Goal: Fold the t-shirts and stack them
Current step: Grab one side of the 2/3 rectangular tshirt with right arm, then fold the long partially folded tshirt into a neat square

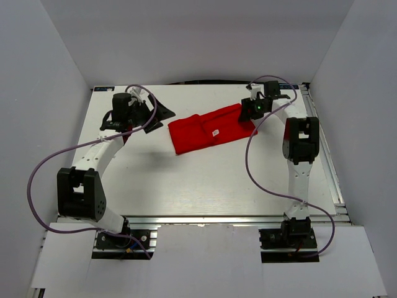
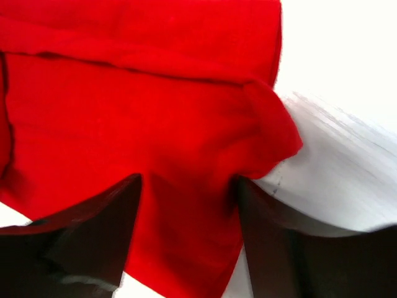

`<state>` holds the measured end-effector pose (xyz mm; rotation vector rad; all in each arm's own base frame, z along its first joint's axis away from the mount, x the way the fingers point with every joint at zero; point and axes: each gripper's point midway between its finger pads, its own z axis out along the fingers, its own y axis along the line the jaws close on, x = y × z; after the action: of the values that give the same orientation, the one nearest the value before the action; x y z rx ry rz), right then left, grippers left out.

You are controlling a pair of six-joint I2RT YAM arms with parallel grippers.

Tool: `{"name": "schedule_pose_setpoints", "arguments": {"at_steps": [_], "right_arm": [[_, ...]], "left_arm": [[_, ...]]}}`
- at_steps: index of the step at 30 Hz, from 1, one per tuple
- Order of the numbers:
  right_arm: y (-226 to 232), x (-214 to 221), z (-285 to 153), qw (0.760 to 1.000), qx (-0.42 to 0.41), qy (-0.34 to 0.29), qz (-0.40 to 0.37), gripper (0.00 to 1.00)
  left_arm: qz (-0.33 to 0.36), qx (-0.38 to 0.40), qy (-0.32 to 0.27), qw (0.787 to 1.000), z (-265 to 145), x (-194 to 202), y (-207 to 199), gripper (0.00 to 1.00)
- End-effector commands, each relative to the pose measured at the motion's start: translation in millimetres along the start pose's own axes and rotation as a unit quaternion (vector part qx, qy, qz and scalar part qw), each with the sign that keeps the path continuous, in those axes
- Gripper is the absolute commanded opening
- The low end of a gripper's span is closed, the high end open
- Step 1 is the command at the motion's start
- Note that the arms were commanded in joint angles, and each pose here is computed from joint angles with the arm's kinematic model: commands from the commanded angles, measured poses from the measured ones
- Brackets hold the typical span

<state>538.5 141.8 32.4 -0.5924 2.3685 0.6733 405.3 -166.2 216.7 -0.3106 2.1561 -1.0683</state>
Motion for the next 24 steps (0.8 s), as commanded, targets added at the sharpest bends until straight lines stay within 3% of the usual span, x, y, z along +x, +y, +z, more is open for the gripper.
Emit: {"name": "schedule_pose_setpoints", "arguments": {"at_steps": [1,6,13,19,24], "right_arm": [[16.7,36.4,18.6,0.997,-0.028,0.054,0.039,0.64],[9.7,27.7,14.8,0.999,-0.009,0.042,0.030,0.46],[1.7,-5.6,-7.8,1.000,0.014,-0.006,0.005,0.13],[25.1,-40.5,-36.2,0.998,-0.010,-0.059,-0.030,0.00],[70.4,-68.1,-50.7,0.993,-0.053,-0.080,-0.065,0.00]], "left_arm": [[0.005,0.007,-0.014,1.000,-14.5,-2.3,-10.0,0.98],[0.002,0.008,-0.011,1.000,-14.8,-0.1,-9.3,0.98],[-0.002,0.011,-0.007,1.000,-15.8,4.9,-8.3,0.98],[-0.006,0.010,0.006,1.000,-13.0,14.3,-0.5,0.98],[-0.007,-0.004,0.016,1.000,-9.3,25.1,14.1,0.98]]}}
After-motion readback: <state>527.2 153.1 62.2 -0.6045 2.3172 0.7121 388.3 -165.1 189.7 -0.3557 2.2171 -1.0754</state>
